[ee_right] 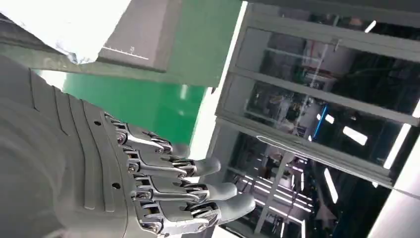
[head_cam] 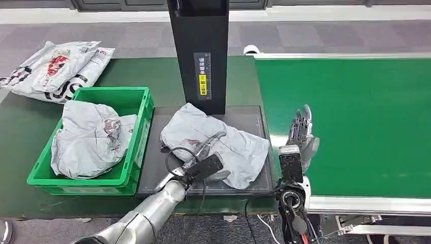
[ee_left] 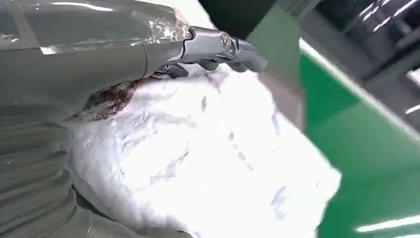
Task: Moved the parcel from conveyor to table for the left to box.
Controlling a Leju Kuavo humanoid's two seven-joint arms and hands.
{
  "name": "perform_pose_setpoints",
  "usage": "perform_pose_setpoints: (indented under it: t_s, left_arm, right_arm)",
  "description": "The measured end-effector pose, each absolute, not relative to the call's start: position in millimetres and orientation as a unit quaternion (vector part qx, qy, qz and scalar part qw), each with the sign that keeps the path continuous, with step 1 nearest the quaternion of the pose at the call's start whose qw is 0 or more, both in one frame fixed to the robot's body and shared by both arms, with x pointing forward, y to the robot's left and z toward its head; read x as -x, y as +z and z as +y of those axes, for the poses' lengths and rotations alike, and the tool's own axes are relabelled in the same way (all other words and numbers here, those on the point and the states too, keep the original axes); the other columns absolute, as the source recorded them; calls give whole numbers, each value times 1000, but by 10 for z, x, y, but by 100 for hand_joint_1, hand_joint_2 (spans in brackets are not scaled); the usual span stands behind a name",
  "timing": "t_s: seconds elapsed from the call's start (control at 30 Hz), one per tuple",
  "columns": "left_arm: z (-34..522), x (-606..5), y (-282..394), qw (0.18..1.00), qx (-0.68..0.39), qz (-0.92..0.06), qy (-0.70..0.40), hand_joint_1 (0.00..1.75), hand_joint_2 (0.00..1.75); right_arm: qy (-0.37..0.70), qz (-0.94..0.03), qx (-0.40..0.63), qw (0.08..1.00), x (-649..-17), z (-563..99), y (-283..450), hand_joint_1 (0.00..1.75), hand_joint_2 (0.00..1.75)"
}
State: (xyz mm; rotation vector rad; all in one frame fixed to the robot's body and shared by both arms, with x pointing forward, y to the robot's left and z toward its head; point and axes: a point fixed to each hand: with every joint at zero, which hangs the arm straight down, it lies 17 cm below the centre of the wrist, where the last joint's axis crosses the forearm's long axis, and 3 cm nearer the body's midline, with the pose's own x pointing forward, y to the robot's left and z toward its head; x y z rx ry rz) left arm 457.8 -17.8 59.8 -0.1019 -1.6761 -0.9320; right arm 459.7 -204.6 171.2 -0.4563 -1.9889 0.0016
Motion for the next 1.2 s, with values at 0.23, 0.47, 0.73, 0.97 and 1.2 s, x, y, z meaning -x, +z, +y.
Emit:
perform_pose_setpoints:
  t_s: [0.23,0.47,0.73,0.97,1.2]
  left_arm:
    - [-238,-4357,84,605,51,-610,-509,0,175]
    - [-251,-4384,102,613,70,-581,-530,175,175]
    - [-258,-4559,282,606,48,-601,-519,175,175]
    - [37,-5304,1264,565,-60,-732,-376,175,175]
    - [760,-5868,2787,417,-283,-824,-257,175,175]
  right_arm:
    - [4,-835,178,521,-4618,-2008,1742,0,0]
    - [13,-832,179,525,-4646,-1985,1748,0,0]
    - [12,-832,189,522,-4617,-2011,1812,0,0]
    - [6,-825,206,526,-4492,-2126,1716,0,0]
    - [-2,-824,216,523,-4434,-2196,1712,0,0]
